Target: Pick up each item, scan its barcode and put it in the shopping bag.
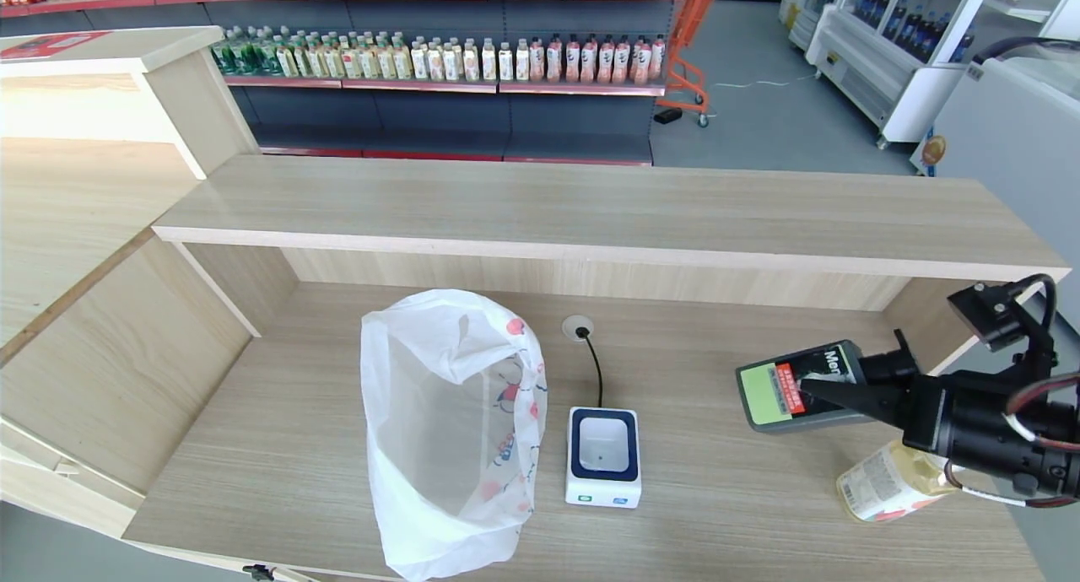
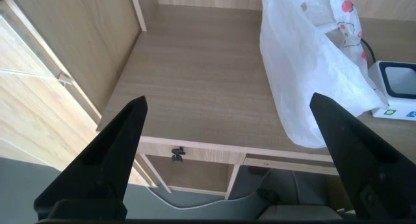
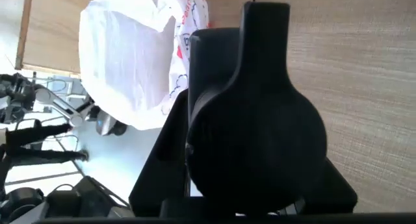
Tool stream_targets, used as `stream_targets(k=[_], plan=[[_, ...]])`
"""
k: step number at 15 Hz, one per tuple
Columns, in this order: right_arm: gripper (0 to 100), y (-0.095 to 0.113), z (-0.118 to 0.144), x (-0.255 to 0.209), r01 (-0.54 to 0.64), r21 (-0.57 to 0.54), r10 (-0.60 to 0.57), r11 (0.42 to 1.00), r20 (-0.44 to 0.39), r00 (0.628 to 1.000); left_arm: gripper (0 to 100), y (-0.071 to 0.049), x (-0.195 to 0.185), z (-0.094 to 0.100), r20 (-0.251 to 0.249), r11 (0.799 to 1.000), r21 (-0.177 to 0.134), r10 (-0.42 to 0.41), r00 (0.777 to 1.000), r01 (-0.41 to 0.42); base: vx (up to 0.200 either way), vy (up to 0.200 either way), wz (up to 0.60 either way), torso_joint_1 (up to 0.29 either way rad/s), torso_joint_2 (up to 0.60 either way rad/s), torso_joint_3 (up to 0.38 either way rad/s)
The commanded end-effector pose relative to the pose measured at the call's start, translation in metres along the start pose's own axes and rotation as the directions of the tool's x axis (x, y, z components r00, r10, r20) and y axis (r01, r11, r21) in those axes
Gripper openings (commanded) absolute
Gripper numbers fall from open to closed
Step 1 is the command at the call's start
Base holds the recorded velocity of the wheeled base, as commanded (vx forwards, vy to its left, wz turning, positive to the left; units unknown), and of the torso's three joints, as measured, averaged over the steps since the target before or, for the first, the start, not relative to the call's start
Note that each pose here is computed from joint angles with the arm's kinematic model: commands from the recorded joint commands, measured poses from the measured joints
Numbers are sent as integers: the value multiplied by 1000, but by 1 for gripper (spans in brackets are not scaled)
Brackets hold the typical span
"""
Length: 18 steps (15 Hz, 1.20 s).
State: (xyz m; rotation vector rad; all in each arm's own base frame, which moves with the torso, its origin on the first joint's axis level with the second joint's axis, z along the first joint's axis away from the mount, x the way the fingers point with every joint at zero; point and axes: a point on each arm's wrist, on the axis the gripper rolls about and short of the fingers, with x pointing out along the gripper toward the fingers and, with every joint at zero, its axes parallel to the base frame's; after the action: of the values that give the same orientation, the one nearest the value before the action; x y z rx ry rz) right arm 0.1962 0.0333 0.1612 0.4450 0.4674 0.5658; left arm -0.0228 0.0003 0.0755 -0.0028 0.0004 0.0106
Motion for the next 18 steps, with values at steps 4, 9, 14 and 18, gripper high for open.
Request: stream_targets(k=[4,9,14,18], plan=[[0,-5,-14,3,15,36,-13,999,-56,998,100,0,0,0,0,1000,0,2,1000,-2,0,0,0,0,0,0],[0,-4,-15,-1,13,32,-11,999,-50,999,100,0,0,0,0,1000,3,2,1000,-2,0,0,0,0,0,0],[0,-4,-16,-1,14,34,-12,999,-52,999,100,0,0,0,0,1000,3,0,1000,0,-80,0,0,3,2,1],[0,-4,-16,0,15,36,-13,999,-56,998,100,0,0,0,0,1000,-2,0,1000,0,-50,0,0,3,2,1]])
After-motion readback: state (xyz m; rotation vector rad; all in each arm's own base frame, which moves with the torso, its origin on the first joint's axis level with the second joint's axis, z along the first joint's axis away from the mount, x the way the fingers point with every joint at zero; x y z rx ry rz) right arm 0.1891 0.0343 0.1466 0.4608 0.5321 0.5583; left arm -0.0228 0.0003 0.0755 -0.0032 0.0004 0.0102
